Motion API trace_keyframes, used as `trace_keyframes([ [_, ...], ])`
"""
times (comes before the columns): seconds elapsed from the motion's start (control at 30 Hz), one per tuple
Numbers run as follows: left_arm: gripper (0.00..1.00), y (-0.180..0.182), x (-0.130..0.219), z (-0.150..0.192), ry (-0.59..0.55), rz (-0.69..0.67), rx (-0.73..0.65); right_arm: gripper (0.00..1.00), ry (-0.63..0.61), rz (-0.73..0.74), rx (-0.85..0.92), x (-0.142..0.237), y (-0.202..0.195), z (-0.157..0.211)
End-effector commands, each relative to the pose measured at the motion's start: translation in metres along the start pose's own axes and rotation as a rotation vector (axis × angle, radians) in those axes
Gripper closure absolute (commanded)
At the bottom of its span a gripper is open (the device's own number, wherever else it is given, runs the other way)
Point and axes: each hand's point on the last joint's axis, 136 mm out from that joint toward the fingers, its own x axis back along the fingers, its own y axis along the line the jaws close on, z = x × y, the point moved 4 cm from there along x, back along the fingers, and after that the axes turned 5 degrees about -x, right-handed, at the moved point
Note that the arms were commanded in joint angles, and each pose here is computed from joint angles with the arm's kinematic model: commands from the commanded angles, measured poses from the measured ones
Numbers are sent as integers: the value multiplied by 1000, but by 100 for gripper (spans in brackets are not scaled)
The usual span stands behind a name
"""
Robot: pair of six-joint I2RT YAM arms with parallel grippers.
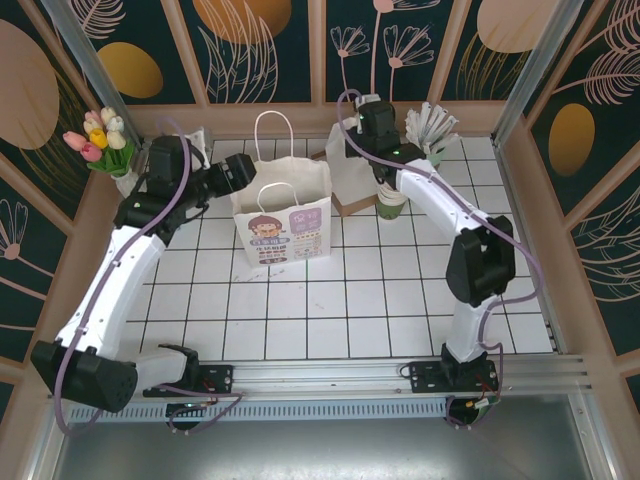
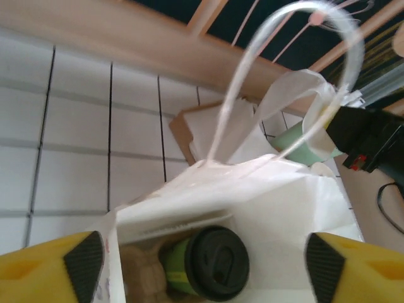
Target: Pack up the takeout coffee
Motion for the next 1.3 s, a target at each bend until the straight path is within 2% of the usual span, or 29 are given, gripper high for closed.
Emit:
trace_keyframes([
  [0.0, 7, -23, 25, -23, -65, 73, -192, 100, -195, -60, 31, 49, 6, -58],
  [0.13, 2, -46, 31, -40, -111, 188, -261, 100, -261, -65, 58, 70, 4, -72],
  [0.37, 2, -66, 25, -52, -123, 294, -390, 100, -328, -121, 48, 104, 10, -100],
  [0.47, 2, -87, 31, -63, -171, 372, -473, 100, -334, -163, 35, 118, 18, -112],
  [0.67, 2, -127, 30, -79, -224, 414, -621, 100, -386, -215, 50, 151, 42, -141],
  [0.87, 4, -138, 7, -89, -220, 364, -636, 100, -423, -253, 59, 178, 67, -162],
  [0.93, 5, -144, 3, -91, -217, 398, -622, 100, -432, -261, 64, 183, 72, -167],
  [1.0, 5, -156, 3, -91, -215, 490, -608, 100, -436, -263, 64, 187, 77, -169],
  [1.17, 12, -151, -14, -111, -276, 396, -540, 100, -447, -290, 72, 196, 87, -171],
  [1.23, 22, -153, -19, -114, -288, 411, -520, 100, -449, -300, 76, 198, 90, -170],
  [1.27, 31, -154, -22, -117, -295, 408, -510, 100, -448, -303, 79, 200, 92, -170],
])
